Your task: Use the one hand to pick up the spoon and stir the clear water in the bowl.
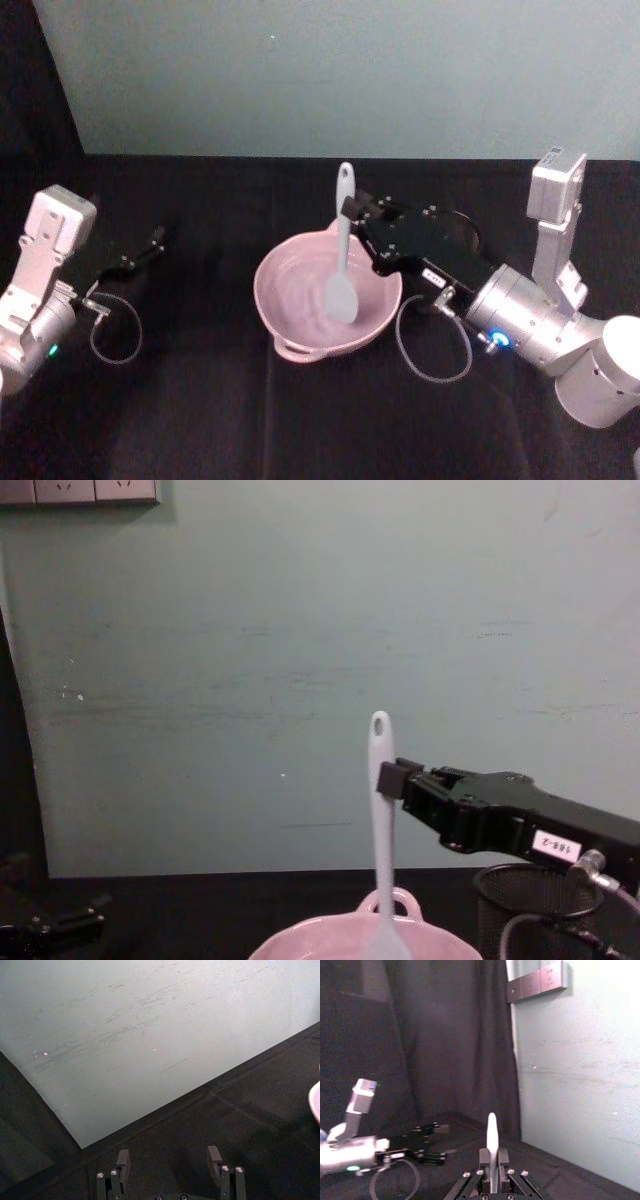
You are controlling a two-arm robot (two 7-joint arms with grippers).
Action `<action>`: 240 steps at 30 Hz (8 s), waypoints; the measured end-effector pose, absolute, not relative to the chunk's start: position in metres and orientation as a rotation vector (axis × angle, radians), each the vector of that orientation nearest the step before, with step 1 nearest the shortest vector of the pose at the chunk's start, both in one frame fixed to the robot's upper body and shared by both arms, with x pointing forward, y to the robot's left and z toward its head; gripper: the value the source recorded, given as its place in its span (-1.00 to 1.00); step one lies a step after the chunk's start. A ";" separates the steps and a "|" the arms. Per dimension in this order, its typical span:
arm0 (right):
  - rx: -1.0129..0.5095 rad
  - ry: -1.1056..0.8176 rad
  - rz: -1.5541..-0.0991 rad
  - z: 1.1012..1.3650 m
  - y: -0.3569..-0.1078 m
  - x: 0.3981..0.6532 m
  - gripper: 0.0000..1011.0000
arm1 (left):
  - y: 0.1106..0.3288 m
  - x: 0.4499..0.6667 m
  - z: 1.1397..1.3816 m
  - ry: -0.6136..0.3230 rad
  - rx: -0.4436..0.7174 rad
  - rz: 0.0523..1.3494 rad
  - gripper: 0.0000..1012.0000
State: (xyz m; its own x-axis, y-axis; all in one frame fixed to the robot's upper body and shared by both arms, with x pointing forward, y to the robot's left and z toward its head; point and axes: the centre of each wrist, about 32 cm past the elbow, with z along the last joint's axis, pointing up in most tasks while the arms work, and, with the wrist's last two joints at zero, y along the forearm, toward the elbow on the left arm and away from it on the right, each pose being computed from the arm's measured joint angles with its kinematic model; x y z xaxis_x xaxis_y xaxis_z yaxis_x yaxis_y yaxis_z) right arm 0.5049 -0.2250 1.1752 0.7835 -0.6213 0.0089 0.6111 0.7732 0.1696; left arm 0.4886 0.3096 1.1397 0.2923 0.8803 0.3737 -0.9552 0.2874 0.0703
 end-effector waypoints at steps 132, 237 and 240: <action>0.191 -0.193 -0.792 1.147 -0.205 0.550 -0.79 | 0.310 0.489 1.140 -0.285 0.304 1.248 1.00; 0.188 -0.238 -0.804 1.133 -0.208 0.529 -0.79 | 0.310 0.489 1.140 -0.285 0.304 1.248 1.00; 0.195 -0.222 -0.786 1.133 -0.212 0.520 -0.79 | 0.310 0.489 1.140 -0.285 0.304 1.248 1.00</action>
